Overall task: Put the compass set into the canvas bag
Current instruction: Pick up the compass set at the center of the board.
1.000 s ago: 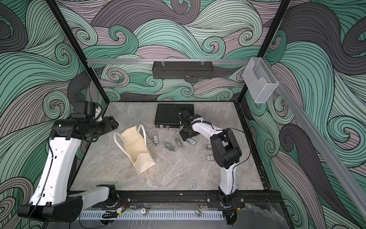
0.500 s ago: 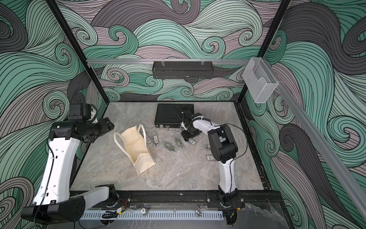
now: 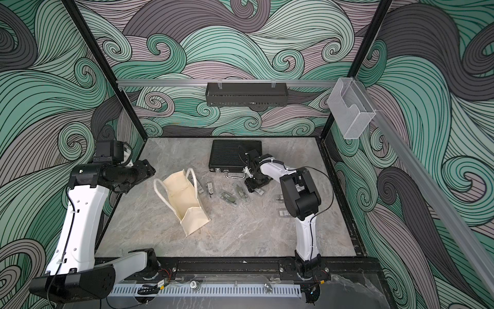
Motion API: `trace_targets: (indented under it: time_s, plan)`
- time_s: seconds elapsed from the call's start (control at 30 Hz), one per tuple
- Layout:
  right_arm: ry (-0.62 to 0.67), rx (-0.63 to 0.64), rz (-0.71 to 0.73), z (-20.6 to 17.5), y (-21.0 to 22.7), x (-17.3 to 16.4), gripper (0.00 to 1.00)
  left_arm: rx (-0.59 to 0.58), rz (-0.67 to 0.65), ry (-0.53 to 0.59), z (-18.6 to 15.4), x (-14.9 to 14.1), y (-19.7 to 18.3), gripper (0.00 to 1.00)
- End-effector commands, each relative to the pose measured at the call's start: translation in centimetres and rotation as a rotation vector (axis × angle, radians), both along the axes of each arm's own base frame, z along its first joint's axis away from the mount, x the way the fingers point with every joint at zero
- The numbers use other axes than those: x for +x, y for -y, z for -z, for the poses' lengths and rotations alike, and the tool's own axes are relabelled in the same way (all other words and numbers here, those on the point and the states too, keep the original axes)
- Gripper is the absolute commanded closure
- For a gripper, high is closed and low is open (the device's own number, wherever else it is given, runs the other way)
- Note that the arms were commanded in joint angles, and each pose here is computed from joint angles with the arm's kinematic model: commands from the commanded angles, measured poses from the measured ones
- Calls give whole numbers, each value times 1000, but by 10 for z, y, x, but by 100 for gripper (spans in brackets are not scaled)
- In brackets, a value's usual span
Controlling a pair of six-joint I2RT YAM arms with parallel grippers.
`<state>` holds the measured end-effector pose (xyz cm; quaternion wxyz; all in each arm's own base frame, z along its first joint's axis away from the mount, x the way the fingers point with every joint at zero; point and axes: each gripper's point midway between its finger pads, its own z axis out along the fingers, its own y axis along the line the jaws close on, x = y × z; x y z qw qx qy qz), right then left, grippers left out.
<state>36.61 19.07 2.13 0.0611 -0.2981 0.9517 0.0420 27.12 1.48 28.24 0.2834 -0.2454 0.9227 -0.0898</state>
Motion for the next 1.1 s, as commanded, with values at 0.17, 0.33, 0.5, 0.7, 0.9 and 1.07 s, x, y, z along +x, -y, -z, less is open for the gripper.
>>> trace_targets:
  time_s: [0.17,0.33,0.5,0.7,0.9,1.07]
  plan:
    - [-20,-53,-35,19,-1,-9,31,6,44,6,5,-3,3,22]
    - [-15,-63,-16,23,-2,-9,34,6,51,10,7,-3,3,22]
    - [2,-58,-2,19,-2,-7,43,-15,62,13,10,0,7,22]
    - [16,-35,22,9,-3,-7,55,-35,72,15,13,2,11,22]
    - [67,-11,53,-17,-2,-5,59,-66,72,21,14,3,15,22]
    - [110,18,97,-65,0,-8,59,-94,67,24,13,2,19,22]
